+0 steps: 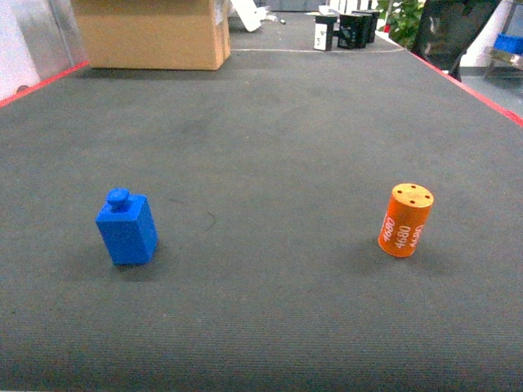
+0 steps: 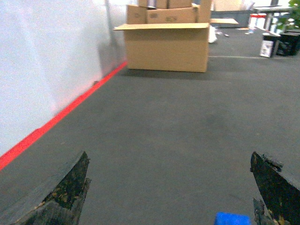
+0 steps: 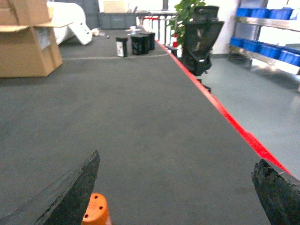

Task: Sort blue parts and orange caps into right shelf containers

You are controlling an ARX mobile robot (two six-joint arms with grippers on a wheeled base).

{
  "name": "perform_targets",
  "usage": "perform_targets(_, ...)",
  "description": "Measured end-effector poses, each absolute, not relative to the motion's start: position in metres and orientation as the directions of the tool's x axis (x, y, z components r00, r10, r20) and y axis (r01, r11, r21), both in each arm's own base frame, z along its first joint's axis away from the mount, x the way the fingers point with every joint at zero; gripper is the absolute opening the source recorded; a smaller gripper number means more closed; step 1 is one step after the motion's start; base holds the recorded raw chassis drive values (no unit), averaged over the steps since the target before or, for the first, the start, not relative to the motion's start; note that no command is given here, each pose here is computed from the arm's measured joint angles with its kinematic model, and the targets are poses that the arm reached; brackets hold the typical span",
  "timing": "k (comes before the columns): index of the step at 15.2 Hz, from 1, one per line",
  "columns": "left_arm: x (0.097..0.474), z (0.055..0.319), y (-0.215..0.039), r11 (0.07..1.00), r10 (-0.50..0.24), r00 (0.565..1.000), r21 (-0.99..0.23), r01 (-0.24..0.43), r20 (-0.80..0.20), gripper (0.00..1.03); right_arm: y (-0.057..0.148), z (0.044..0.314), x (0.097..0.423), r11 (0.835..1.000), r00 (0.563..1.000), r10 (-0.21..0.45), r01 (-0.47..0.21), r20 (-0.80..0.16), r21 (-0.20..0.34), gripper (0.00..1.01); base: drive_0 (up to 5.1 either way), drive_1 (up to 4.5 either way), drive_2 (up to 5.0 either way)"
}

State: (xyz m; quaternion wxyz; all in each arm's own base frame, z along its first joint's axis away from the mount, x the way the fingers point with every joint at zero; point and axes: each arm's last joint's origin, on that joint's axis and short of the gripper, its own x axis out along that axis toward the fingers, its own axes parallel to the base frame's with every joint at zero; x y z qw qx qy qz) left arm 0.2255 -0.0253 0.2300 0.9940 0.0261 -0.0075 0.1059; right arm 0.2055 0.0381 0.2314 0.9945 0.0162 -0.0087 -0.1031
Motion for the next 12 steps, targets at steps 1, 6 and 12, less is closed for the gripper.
perform_targets(1, 0.310, 0.196, -0.057, 0.993, 0.105, 0.982, 0.077, -0.094, -0.157, 0.98, 0.067, 0.203, 0.279, 0.991, 0.980, -0.130, 0.131, -0.148, -0.002, 0.98, 0.0, 0.00, 0.0)
perform_targets(6, 0.345, 0.162, -0.083, 0.998, 0.060, 0.969, 0.033, -0.054, -0.239, 0.98, 0.093, 0.161, 0.323, 0.993, 0.956, -0.072, 0.094, -0.286, 0.065, 0.98, 0.0, 0.00, 0.0)
perform_targets(12, 0.346, 0.148, -0.085, 0.998, 0.058, 0.957, 0.013, -0.057, -0.285, 0.98, 0.102, 0.147, 0.332, 0.993, 0.942, -0.056, 0.086, -0.331, 0.078, 0.98, 0.0, 0.00, 0.0)
